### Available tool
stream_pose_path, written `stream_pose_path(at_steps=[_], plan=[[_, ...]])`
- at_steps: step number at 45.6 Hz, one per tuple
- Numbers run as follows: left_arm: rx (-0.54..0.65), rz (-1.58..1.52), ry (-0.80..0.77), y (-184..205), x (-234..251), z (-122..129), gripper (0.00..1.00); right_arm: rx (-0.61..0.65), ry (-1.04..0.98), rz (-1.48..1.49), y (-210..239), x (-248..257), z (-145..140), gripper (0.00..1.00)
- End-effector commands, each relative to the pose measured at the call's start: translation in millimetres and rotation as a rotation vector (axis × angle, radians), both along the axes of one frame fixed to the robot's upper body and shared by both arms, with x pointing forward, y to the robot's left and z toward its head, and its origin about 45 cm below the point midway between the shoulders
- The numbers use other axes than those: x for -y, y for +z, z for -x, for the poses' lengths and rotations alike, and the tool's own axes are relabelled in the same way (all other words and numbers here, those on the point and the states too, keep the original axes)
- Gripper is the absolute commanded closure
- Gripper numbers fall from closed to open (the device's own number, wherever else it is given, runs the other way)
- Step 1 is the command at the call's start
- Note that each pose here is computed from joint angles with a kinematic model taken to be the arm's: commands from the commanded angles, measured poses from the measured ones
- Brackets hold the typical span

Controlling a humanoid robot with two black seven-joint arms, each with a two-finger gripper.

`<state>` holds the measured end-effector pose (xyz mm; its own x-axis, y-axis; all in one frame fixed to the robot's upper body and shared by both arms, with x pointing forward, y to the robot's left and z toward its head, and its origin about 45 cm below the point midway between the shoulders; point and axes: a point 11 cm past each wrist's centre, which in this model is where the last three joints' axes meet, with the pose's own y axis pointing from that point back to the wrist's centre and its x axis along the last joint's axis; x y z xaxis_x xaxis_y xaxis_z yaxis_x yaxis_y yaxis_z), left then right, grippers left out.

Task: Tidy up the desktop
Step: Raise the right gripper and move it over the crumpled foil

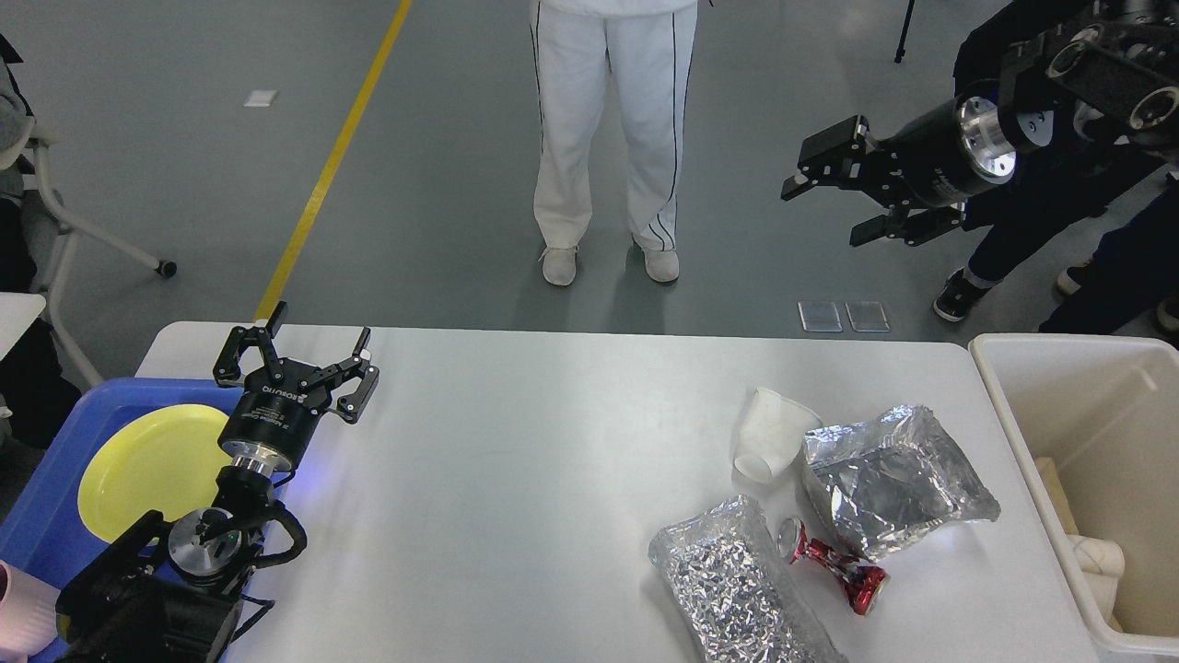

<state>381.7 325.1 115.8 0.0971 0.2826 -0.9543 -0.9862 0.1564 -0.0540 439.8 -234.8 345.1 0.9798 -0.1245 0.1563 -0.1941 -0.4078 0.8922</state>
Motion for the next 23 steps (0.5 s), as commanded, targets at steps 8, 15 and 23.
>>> stream_pose_path(at_steps=[8, 15, 23], plan=[[0.0, 0.0, 0.001, 0, 0, 0, 0.04, -0.102, 0.156, 0.207, -32, -54, 80, 0.0], [0.0, 0.0, -0.001, 0, 0, 0, 0.04, -0.05, 0.104, 0.235, -38, -41, 70, 0.0], [0.0, 0.0, 0.001, 0, 0, 0, 0.04, -0.009, 0.001, 0.256, -50, -6, 60, 0.0]])
